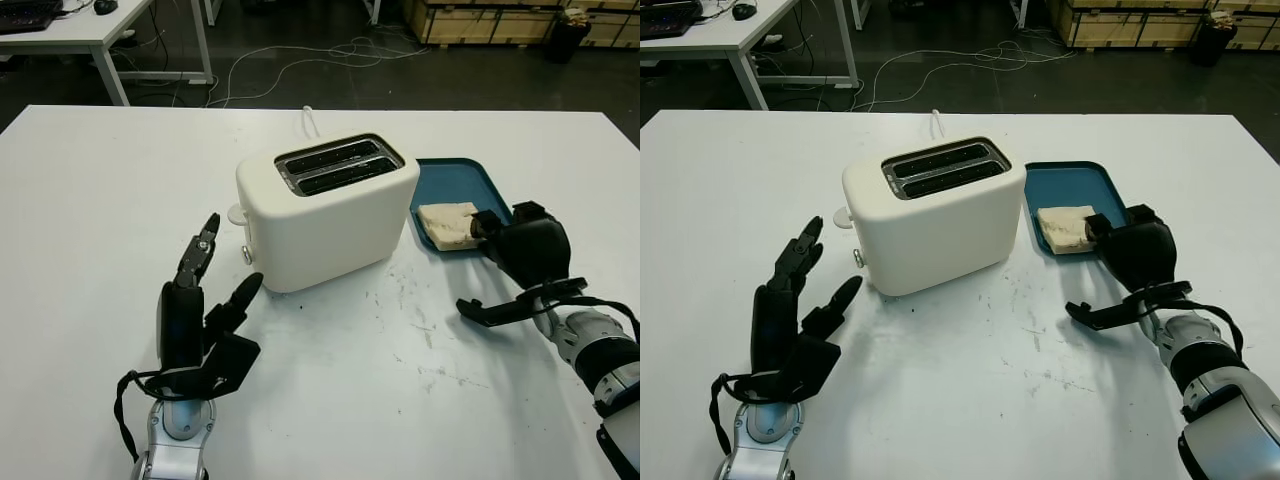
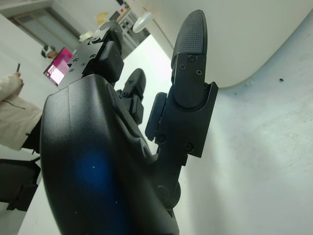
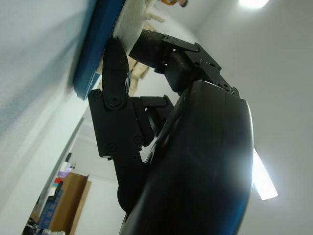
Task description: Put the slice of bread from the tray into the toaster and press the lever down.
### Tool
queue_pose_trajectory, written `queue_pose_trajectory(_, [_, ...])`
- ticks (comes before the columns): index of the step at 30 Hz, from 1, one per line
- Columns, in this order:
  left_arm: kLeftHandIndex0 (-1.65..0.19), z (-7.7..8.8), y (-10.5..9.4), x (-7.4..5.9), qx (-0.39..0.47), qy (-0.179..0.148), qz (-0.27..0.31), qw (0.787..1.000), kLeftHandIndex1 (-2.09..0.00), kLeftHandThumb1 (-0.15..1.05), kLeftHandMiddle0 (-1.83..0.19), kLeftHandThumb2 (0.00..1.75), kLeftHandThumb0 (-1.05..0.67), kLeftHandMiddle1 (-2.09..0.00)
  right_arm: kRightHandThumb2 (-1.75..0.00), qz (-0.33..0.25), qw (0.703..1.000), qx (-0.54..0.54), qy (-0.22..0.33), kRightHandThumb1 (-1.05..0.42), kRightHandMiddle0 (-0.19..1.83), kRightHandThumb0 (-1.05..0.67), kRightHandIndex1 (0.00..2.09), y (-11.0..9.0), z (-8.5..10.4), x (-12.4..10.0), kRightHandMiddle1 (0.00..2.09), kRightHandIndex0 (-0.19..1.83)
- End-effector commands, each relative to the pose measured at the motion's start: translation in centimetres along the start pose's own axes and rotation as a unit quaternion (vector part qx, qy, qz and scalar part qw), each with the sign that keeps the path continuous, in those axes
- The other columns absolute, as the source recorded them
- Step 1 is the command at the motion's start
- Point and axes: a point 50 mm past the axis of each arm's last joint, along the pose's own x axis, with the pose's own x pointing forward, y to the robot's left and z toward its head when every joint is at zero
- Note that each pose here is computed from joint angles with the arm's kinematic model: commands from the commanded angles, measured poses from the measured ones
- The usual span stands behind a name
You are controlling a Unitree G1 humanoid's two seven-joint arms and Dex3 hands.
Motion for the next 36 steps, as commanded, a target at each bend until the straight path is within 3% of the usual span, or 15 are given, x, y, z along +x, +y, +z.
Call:
queue_pose_trajectory(1, [-0.34, 0.4, -0.1, 0.2, -0.002, -0.012, -0.001, 1.000, 0.00, 0.92, -0.35, 0.27, -0.65, -0.22, -0.39, 0.028, 1.000, -0.004, -0.006, -0.92, 0.41, -0.46, 1.75, 0.9, 0.3, -0.8, 1.62, 0.60])
queue_pose_trajectory(7, [-0.34, 0.3, -0.2, 0.1, -0.004, -0.006, -0.003, 1.000, 0.00, 0.92, -0.35, 0.27, -0.63, -0.21, -0.37, 0.017, 1.000, -0.004, -0.016, -0.92, 0.41, -0.43, 1.75, 0.8, 0.2, -0.9, 1.63, 0.62])
queue_pose_trajectory(15, [-0.33, 0.3, -0.3, 0.0, 0.001, -0.005, -0.006, 1.000, 0.00, 0.92, -0.35, 0.27, -0.62, -0.19, -0.26, -0.120, 0.991, 0.044, -0.030, -0.92, 0.35, -0.36, 1.75, -1.8, -0.5, -0.2, 1.73, 0.59])
queue_pose_trajectory(16, [-0.33, 0.3, -0.3, 0.0, 0.002, -0.005, -0.005, 1.000, 0.00, 0.92, -0.35, 0.27, -0.62, -0.19, -0.19, -0.141, 0.988, 0.053, -0.034, -0.92, 0.45, -0.35, 1.75, -2.4, -0.7, 0.0, 1.55, 0.61])
queue_pose_trajectory(17, [-0.33, 0.3, -0.3, 0.0, 0.001, -0.005, -0.005, 1.000, 0.00, 0.92, -0.35, 0.27, -0.62, -0.19, -0.12, -0.161, 0.984, 0.060, -0.039, -0.92, 0.64, -0.34, 1.75, -3.1, -0.9, 0.2, 1.09, 0.61])
queue_pose_trajectory(18, [-0.33, 0.3, -0.3, 0.0, 0.000, -0.005, -0.005, 1.000, 0.00, 0.92, -0.35, 0.27, -0.62, -0.19, -0.10, -0.182, 0.980, 0.062, -0.042, -0.92, 0.78, -0.34, 1.75, -3.8, -1.1, 0.5, 0.77, 0.61])
queue_pose_trajectory(19, [-0.33, 0.3, -0.4, 0.0, -0.001, -0.002, -0.005, 1.000, 0.00, 0.92, -0.35, 0.27, -0.62, -0.19, -0.09, -0.201, 0.977, 0.058, -0.044, -0.92, 0.79, -0.34, 1.75, -4.4, -1.3, 0.7, 0.80, 0.61])
queue_pose_trajectory(20, [-0.33, 0.3, -0.4, 0.0, -0.001, 0.000, -0.004, 1.000, 0.00, 0.92, -0.35, 0.27, -0.62, -0.19, -0.11, -0.215, 0.974, 0.053, -0.046, -0.92, 0.63, -0.36, 1.75, -5.0, -1.4, 0.8, 1.20, 0.61])
queue_pose_trajectory(23, [-0.33, 0.2, -0.5, 0.0, 0.006, 0.002, -0.004, 1.000, 0.00, 0.92, -0.36, 0.27, -0.64, -0.18, -0.16, -0.240, 0.968, 0.060, -0.053, -0.92, 0.44, -0.37, 1.75, -6.6, -1.5, 1.0, 1.68, 0.58])
queue_pose_trajectory(27, [-0.33, 0.3, -0.6, 0.1, 0.006, 0.001, -0.003, 1.000, 0.00, 0.92, -0.36, 0.27, -0.64, -0.17, -0.16, -0.269, 0.958, 0.073, -0.061, -0.92, 0.43, -0.40, 1.75, -8.0, -1.1, 0.7, 1.74, 0.57])
queue_pose_trajectory(36, [-0.33, 0.2, -0.6, 0.0, 0.003, -0.002, -0.001, 1.000, 0.00, 0.92, -0.37, 0.27, -0.64, -0.16, -0.15, -0.265, 0.955, 0.106, -0.074, -0.92, 0.46, -0.41, 1.75, -9.8, -0.4, -0.3, 1.74, 0.65])
